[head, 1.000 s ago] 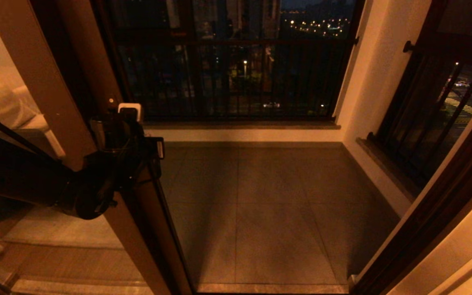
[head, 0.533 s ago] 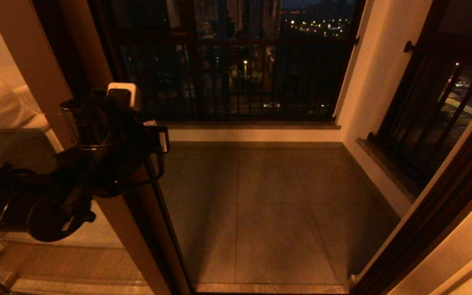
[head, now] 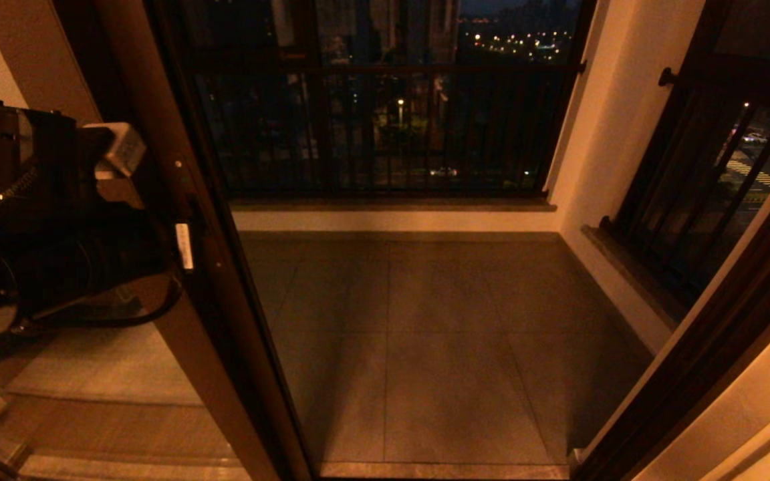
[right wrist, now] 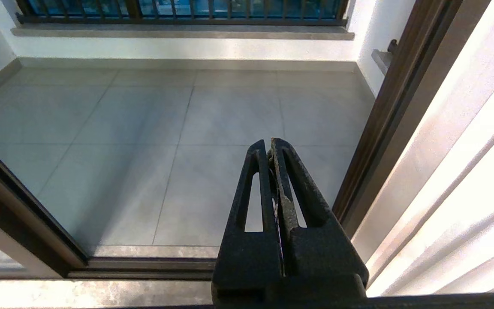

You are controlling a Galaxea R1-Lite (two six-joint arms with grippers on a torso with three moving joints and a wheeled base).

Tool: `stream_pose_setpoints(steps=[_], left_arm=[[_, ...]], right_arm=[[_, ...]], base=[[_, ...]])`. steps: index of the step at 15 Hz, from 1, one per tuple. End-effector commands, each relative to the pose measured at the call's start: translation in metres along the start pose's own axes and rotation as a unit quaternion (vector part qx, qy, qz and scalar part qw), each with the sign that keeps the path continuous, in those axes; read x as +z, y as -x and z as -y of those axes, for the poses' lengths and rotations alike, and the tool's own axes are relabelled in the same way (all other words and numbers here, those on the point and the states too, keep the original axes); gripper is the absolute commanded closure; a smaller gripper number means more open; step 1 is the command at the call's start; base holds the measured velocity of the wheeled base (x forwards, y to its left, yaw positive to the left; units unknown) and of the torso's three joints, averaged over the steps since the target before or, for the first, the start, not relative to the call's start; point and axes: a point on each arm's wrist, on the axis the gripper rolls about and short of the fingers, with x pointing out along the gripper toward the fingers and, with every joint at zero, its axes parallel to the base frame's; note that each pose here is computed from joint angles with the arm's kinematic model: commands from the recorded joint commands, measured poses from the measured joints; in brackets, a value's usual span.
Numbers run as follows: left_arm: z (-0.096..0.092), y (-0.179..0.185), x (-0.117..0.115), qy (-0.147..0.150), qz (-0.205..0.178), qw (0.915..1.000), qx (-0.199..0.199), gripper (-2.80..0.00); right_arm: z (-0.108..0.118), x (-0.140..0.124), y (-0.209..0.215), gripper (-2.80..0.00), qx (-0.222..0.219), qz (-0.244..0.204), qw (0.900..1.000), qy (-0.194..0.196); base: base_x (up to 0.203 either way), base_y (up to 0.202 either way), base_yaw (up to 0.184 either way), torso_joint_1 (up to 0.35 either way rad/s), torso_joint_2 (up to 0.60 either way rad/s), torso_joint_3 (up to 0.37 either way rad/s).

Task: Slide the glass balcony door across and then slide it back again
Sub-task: Close the slid door

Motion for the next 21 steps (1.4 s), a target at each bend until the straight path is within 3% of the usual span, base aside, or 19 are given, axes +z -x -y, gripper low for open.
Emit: stream_pose_setpoints(steps=[1,3,7,8,11,15,18,21], left_arm=[[-0.016,-0.016,0.007,0.022,-0.041,0.998,0.044,0.0],[-0.027,-0.032,0.009,0.043,-0.054,0.9951,0.07,0.0],[-0.025,-0.038,0.005,0.043,-0.062,0.9951,0.065,0.0],[-0.025,-0.035,0.006,0.044,-0.062,0.9959,0.05,-2.8],[-0.024,-0.02,0.01,0.048,-0.056,0.9971,-0.018,-2.8],[-0.022,-0.031,0.009,0.047,-0.057,0.9969,-0.027,-2.8],[-0.02,-0.053,0.012,0.039,-0.011,0.9984,-0.041,-2.8],[-0.021,-0.058,0.014,0.019,-0.006,0.9941,-0.106,-2.8]], right_arm=[[0.0,-0.001,0.0,0.0,0.001,-0.001,1.0,0.0],[0.0,-0.001,0.0,0.0,0.0,-0.001,1.0,0.0],[0.0,-0.001,0.0,0.0,0.0,-0.001,1.0,0.0],[0.0,-0.001,0.0,0.0,0.001,-0.001,1.0,0.0],[0.0,-0.001,0.0,0.0,0.0,-0.001,1.0,0.0],[0.0,-0.001,0.0,0.0,0.001,-0.001,1.0,0.0],[0.0,-0.001,0.0,0.0,0.0,-0.001,1.0,0.0],[0.0,-0.001,0.0,0.0,0.0,-0.001,1.0,0.0]], base=[[0.0,0.0,0.0,0.0,0.0,0.0],[0.0,0.0,0.0,0.0,0.0,0.0],[0.0,0.0,0.0,0.0,0.0,0.0],[0.0,0.0,0.0,0.0,0.0,0.0],[0.0,0.0,0.0,0.0,0.0,0.0],[0.0,0.0,0.0,0.0,0.0,0.0],[0.0,0.0,0.0,0.0,0.0,0.0],[0.0,0.0,0.0,0.0,0.0,0.0]])
